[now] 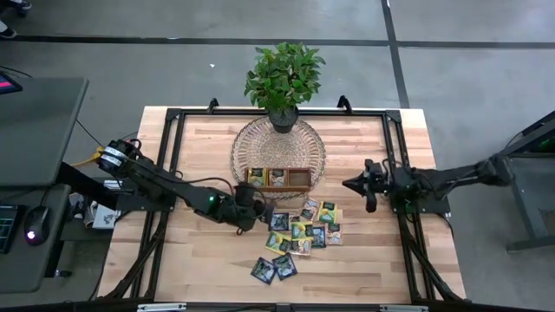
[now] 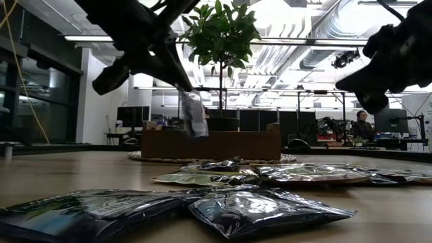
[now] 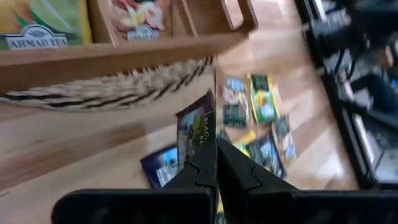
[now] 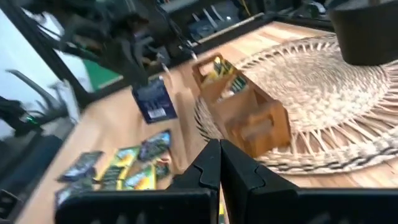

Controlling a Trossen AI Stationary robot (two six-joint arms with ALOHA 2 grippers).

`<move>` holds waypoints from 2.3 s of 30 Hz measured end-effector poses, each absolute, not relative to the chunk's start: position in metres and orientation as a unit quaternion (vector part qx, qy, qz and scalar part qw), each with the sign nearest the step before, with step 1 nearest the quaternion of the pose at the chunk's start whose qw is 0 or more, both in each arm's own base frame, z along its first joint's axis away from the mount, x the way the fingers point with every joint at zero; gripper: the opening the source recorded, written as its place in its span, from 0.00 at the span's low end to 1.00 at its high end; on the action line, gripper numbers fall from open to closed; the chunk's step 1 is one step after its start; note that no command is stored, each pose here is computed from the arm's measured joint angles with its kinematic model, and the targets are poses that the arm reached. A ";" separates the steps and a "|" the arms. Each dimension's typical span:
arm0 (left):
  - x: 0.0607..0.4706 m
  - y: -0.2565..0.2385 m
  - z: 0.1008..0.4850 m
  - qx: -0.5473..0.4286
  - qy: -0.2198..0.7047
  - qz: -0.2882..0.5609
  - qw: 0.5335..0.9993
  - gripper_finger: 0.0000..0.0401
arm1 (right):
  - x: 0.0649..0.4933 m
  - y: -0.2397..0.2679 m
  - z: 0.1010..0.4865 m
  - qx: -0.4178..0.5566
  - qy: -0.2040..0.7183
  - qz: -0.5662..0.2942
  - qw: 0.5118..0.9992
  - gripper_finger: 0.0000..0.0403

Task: Pick & Place Tea
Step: Put the violet tea bag into the right section of the wooden organizer

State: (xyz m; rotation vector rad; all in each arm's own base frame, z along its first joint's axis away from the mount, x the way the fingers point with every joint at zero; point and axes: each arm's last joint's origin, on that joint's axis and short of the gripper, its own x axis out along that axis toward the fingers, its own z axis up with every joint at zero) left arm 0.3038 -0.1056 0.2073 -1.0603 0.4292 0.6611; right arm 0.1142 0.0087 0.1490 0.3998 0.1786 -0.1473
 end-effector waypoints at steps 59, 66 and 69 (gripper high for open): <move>0.309 -0.096 0.206 -0.515 0.116 0.359 0.770 0.00 | 0.375 0.138 0.149 0.039 0.250 -0.168 0.953 0.32; 0.309 -0.096 0.206 -0.515 0.117 0.359 0.770 0.00 | 0.375 0.138 0.148 0.062 0.259 -0.158 0.951 0.54; 0.309 -0.096 0.206 -0.514 0.117 0.359 0.770 0.00 | 0.374 0.136 0.147 0.052 0.250 -0.196 0.947 0.55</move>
